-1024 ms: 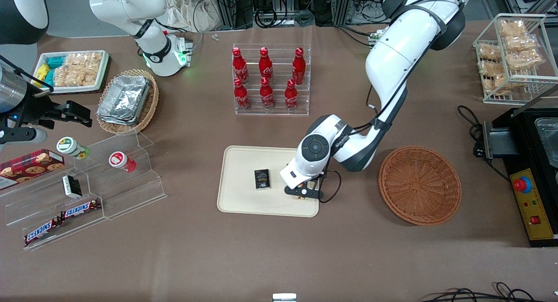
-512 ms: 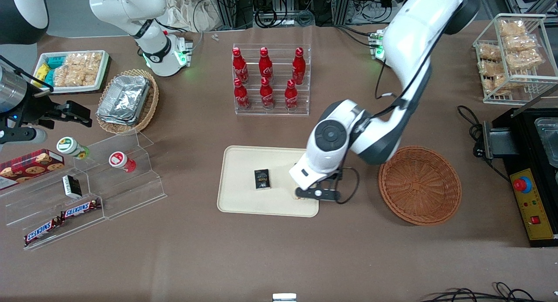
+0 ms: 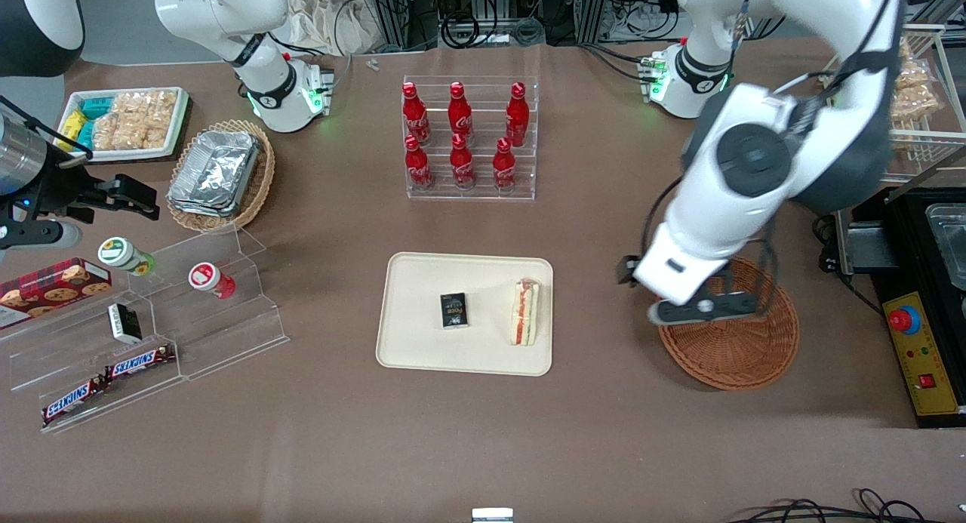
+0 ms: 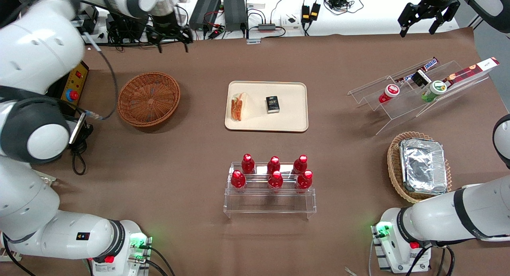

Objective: Place sandwich from basket to tray

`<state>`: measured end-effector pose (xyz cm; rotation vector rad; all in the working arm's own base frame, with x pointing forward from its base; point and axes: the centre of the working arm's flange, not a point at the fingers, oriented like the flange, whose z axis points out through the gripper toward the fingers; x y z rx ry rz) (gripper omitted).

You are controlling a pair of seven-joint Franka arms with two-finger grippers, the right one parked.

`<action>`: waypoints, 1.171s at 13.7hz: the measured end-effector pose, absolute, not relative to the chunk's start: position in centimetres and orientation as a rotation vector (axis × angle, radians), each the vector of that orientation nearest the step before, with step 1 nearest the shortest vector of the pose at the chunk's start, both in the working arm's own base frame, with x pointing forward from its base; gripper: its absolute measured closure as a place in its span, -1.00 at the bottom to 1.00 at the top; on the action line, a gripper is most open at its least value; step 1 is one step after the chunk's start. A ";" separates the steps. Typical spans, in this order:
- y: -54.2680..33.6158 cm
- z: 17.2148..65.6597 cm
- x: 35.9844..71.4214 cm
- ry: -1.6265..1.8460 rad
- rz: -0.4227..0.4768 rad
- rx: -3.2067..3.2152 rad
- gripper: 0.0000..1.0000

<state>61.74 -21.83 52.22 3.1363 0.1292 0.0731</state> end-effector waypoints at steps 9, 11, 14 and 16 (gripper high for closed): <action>-3.2 53.3 62.0 0.223 0.045 3.079 -1.00; -2.4 52.0 60.9 0.178 0.088 3.096 -1.00; -2.0 50.9 58.6 0.144 0.135 3.105 -1.00; -3.3 52.0 58.7 0.078 0.106 3.110 -1.00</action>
